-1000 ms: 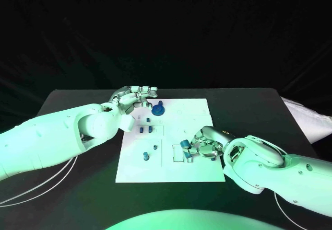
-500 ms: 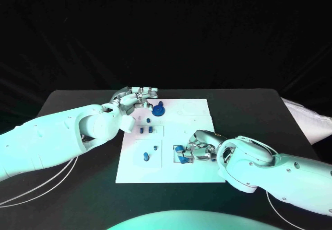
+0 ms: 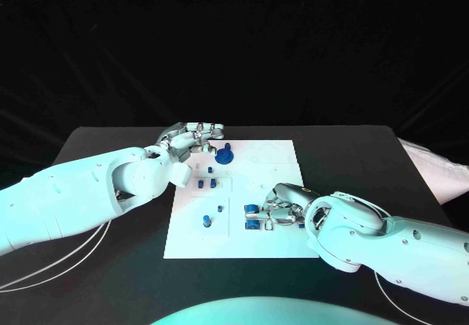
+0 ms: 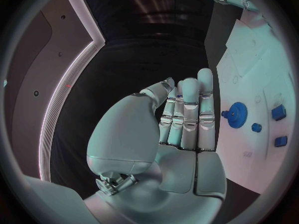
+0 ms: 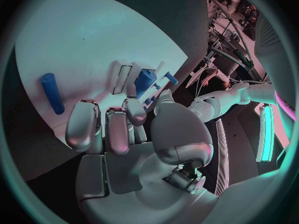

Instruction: Assemble the parts on the task board

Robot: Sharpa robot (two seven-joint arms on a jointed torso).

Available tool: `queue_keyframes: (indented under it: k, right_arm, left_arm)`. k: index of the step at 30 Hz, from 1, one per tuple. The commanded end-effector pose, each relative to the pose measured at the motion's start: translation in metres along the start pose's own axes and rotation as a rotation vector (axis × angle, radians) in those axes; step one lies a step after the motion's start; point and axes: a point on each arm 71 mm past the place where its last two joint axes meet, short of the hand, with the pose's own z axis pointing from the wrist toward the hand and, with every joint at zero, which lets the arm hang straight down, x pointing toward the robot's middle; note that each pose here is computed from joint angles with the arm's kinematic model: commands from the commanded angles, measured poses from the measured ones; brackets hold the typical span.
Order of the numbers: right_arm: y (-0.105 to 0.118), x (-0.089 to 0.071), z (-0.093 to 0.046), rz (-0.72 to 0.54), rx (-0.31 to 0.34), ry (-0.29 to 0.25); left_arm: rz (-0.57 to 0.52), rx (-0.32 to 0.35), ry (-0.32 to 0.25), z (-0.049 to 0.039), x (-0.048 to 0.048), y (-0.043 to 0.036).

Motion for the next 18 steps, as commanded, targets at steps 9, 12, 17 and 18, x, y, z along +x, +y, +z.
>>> queue_keyframes:
  k: [9, 12, 17, 18]
  right_arm:
    - [0.0071, 0.0013, -0.0005, -0.096, -0.041, -0.002]
    - [0.0080, 0.0019, 0.0000, -0.112, -0.043, 0.001]
    - [0.0087, 0.0024, 0.0009, -0.123, -0.043, 0.001]
    - [0.0086, 0.0023, 0.0010, -0.122, -0.043, -0.002]
  left_arm:
    - [-0.004, 0.004, 0.025, 0.0005, 0.0032, -0.0001]
    - [-0.004, 0.004, 0.026, 0.0006, 0.0033, 0.0000]
    - [-0.004, 0.003, 0.026, 0.0006, 0.0033, 0.0000]
    - [-0.004, 0.003, 0.026, 0.0006, 0.0033, 0.0000]
